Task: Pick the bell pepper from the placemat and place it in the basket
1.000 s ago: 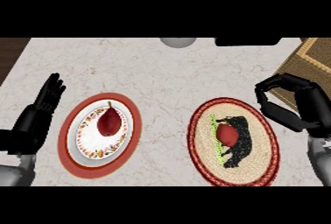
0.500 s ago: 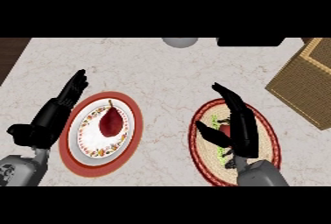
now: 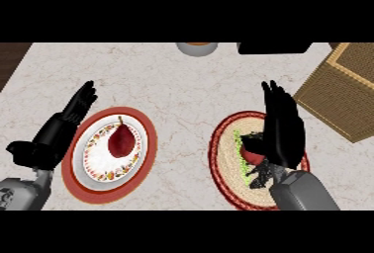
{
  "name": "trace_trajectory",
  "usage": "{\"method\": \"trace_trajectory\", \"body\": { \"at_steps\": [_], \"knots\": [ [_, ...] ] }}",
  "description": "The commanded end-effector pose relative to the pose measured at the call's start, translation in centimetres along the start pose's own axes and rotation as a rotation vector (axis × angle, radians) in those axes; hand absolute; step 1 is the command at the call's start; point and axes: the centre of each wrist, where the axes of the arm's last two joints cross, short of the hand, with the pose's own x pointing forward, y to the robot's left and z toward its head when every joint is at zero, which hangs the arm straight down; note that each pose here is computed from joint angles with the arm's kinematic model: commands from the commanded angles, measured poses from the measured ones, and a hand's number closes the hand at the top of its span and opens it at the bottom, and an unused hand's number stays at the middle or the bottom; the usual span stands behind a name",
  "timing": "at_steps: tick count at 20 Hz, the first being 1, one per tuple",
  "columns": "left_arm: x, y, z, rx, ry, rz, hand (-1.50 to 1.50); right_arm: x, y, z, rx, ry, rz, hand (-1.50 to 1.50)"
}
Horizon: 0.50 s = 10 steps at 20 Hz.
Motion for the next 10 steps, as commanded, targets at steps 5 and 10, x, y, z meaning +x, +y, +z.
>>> {"method": "trace_trajectory", "body": {
  "at_steps": [5, 10],
  "knots": [
    [0.4, -0.4, 0.0, -0.005, 0.002, -0.006, 0.00, 6.4, -3.8, 1.7, 0.322, 0.189, 0.244, -1.50],
    [0.3, -0.7, 0.2, -0.021, -0.011, -0.006, 0.00, 10.0, -8.6, 4.2, 0.387, 0.223, 0.242, -1.50]
  ]
}}
